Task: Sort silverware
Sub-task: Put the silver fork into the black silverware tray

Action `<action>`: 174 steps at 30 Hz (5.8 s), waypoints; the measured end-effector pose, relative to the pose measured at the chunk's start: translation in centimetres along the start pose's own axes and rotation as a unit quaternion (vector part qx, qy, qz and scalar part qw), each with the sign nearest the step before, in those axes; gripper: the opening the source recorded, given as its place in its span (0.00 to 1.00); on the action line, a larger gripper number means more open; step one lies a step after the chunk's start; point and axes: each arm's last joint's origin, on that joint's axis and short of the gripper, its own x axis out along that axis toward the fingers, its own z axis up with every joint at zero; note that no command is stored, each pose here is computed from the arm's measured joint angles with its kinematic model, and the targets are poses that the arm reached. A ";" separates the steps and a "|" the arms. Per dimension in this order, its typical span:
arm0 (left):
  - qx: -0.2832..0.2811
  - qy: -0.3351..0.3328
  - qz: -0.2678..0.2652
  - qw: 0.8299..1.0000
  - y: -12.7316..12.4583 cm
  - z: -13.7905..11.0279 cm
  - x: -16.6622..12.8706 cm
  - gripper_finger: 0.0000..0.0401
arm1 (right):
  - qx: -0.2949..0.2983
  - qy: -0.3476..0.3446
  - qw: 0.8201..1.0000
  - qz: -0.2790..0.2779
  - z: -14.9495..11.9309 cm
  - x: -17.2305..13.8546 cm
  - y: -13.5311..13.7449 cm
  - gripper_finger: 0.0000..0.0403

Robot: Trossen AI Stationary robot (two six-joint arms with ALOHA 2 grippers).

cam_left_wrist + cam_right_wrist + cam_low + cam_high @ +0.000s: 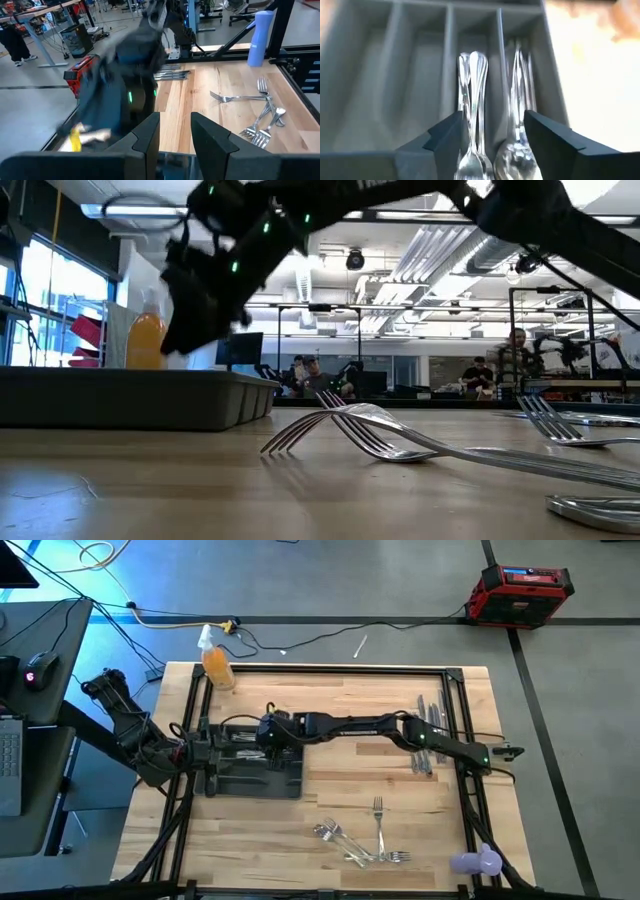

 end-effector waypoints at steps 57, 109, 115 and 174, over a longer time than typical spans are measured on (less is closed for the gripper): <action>0.029 0.019 0.010 0.999 -1.0 -0.5 0.7 0.22 | -0.422 0.226 0.843 0.245 -23.9 -14.9 19.1 0.16; 0.087 0.098 -0.066 0.989 -0.5 -3.7 20.2 0.42 | -0.020 0.075 0.997 -0.032 -10.5 -17.8 6.3 0.00; 0.080 0.105 -0.058 0.990 0.5 -3.8 20.6 0.40 | -0.028 0.074 0.996 -0.032 -10.5 -17.8 6.3 0.00; 0.054 0.313 -0.016 0.948 4.6 -6.7 7.2 0.11 | -0.036 -0.006 0.994 -0.106 -9.9 -27.2 7.5 0.44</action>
